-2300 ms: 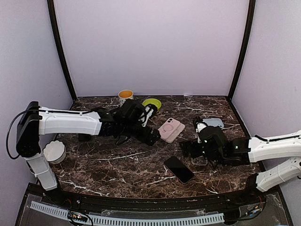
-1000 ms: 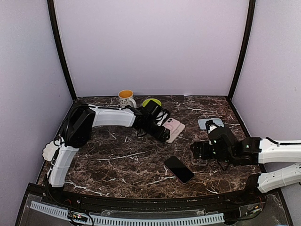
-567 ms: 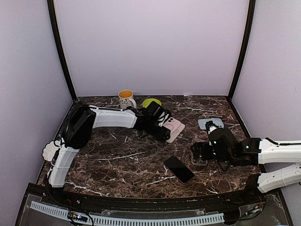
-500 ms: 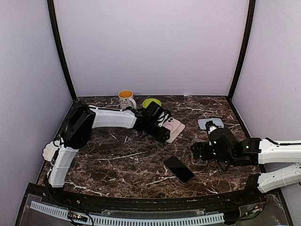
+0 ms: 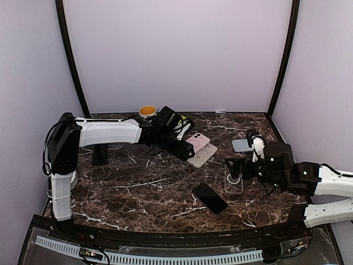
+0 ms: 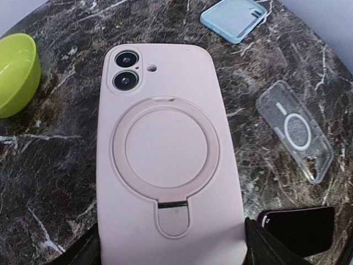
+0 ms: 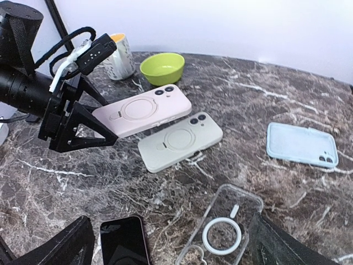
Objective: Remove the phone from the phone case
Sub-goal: Pick up the phone with the phone case from the center of the board, then pass from the left arm to the right
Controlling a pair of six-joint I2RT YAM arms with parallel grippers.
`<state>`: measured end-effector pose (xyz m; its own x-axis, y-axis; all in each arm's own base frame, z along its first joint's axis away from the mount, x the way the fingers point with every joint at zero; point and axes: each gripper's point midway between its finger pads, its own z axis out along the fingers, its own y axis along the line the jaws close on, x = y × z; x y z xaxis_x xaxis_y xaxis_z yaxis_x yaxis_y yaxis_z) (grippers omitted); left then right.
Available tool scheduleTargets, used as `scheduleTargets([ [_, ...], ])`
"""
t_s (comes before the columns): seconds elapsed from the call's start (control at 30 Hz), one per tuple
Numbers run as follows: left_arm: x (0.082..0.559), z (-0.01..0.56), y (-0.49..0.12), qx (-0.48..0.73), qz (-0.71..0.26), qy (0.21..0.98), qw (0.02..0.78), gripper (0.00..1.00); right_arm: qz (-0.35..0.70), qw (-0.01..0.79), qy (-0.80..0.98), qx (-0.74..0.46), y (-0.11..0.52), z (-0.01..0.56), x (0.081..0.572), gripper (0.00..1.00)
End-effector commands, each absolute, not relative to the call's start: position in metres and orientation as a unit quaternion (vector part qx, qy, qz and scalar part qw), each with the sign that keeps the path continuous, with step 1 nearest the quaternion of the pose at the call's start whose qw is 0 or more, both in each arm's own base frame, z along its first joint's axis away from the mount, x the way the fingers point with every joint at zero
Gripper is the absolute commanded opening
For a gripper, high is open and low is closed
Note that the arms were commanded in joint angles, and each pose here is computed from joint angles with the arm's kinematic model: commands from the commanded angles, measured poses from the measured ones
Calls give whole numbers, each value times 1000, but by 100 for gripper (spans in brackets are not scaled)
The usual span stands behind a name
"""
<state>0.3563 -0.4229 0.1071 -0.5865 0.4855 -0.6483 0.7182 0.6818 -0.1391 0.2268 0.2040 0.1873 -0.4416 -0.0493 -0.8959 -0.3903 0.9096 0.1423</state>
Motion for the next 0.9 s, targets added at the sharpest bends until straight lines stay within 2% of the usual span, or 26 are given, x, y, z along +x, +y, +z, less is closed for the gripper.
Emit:
scheduleTargets([
  [0.0,336,175,-418,338,-256,847,321,51,189,572,770,-213,224,219,226,99],
  [0.23,288,176,-393,334,-298,855,262,50,195,556,684,-429,271,204,197,99],
  [0.4,252,190,-372,330,-331,855,225,49,186,550,615,-534,290,197,181,99],
  [0.63,203,213,-348,318,-392,844,181,49,123,547,533,-633,312,189,181,99],
  [0.87,180,214,-331,306,-413,842,166,49,85,596,485,-634,342,216,198,99],
])
